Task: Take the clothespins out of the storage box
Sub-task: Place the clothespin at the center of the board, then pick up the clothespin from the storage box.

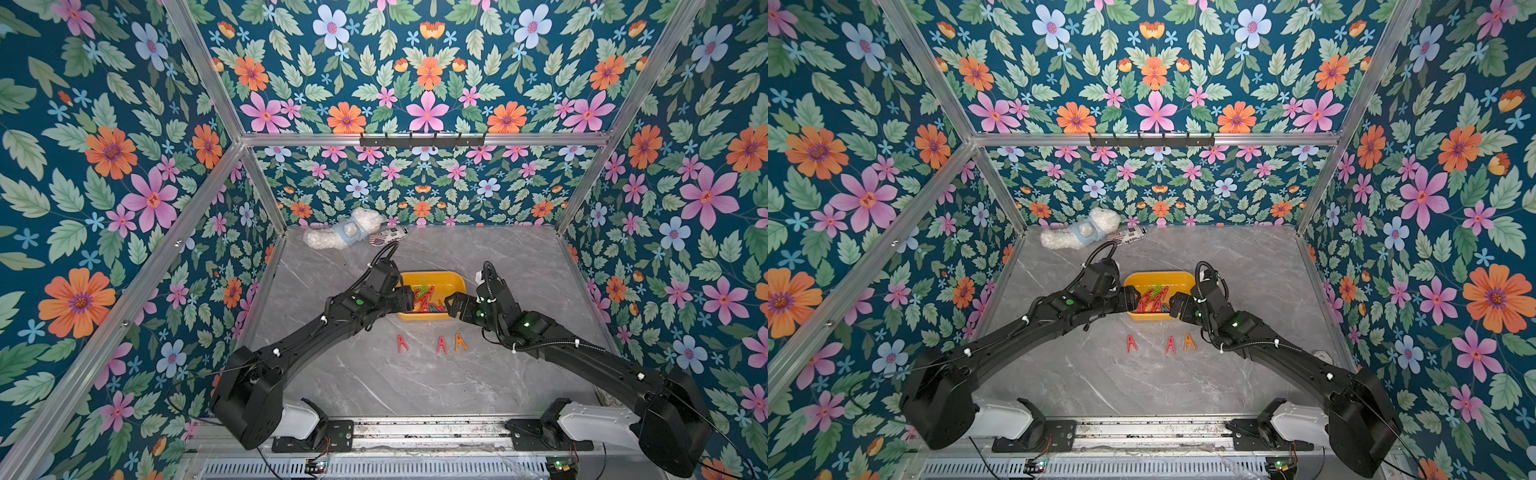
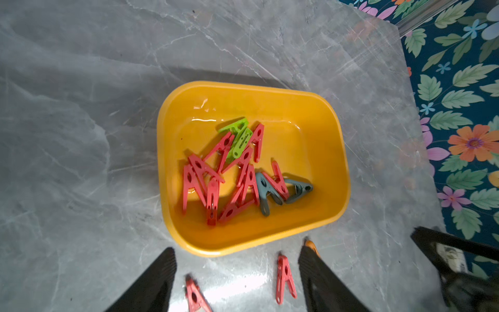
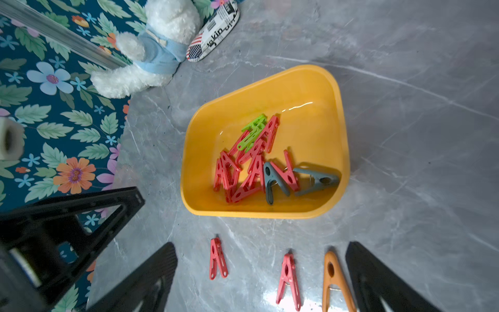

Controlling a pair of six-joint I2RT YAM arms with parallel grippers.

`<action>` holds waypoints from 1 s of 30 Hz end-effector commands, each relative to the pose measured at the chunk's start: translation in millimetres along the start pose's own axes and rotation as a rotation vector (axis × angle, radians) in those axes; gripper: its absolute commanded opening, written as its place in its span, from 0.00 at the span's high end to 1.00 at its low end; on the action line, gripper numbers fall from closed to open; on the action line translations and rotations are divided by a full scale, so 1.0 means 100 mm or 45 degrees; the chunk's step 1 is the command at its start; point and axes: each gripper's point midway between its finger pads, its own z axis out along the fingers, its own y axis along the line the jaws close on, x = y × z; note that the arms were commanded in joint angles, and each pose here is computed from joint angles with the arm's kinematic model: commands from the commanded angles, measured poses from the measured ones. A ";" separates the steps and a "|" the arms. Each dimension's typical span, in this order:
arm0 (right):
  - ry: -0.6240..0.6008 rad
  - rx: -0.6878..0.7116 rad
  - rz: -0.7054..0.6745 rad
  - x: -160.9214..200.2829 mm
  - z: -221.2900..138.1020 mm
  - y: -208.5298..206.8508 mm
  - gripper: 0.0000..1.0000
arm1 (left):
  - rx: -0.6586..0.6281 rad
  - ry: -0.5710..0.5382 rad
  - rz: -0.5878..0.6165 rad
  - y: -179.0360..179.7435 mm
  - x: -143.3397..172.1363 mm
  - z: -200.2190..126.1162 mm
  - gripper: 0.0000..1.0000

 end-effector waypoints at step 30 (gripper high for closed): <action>-0.044 0.039 0.010 -0.30 0.08 -0.24 0.01 | -0.157 0.264 0.593 -0.34 0.00 1.20 0.67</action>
